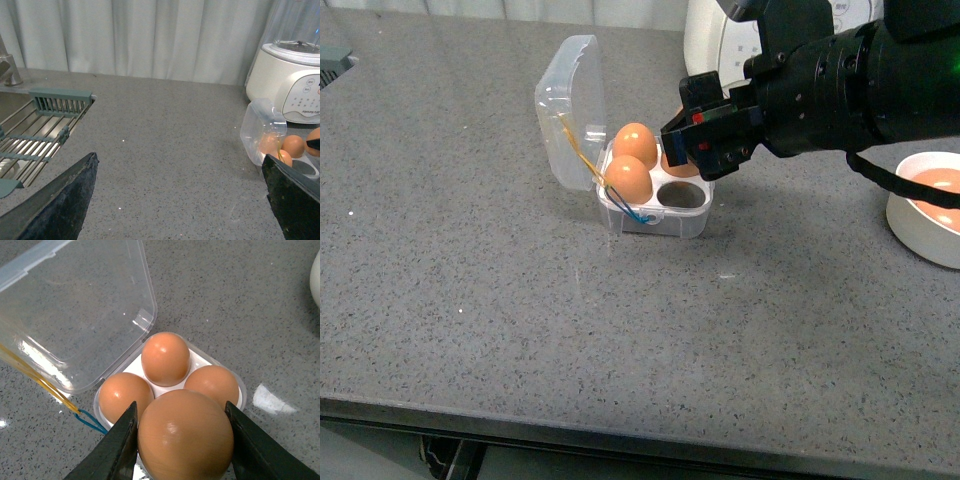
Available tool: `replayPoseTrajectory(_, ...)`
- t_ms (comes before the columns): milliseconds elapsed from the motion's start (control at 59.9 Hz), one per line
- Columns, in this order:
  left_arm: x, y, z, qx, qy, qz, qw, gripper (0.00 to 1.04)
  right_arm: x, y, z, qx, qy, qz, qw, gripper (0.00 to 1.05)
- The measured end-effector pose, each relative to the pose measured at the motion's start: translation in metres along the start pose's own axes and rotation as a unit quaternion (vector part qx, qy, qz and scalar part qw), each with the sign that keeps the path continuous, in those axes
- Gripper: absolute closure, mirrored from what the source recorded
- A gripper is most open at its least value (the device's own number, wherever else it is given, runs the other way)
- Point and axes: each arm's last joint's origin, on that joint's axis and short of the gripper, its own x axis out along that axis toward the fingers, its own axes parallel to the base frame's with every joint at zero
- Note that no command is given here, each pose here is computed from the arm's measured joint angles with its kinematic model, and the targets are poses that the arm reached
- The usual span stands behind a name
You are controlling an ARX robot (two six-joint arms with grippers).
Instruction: Put egg into box
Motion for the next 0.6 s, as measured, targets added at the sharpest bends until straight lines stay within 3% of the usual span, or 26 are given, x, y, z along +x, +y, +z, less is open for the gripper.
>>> replayPoseTrajectory(367,0.000,0.000,0.000,0.000,0.000,0.000,1.000,0.07,0.012,0.002,-0.021,0.020,0.037,0.014,0.999,0.62)
replayPoseTrajectory(601,0.000,0.000,0.000,0.000,0.000,0.000,1.000,0.07,0.020,-0.003,-0.017,0.011,0.033,0.006,0.999,0.62)
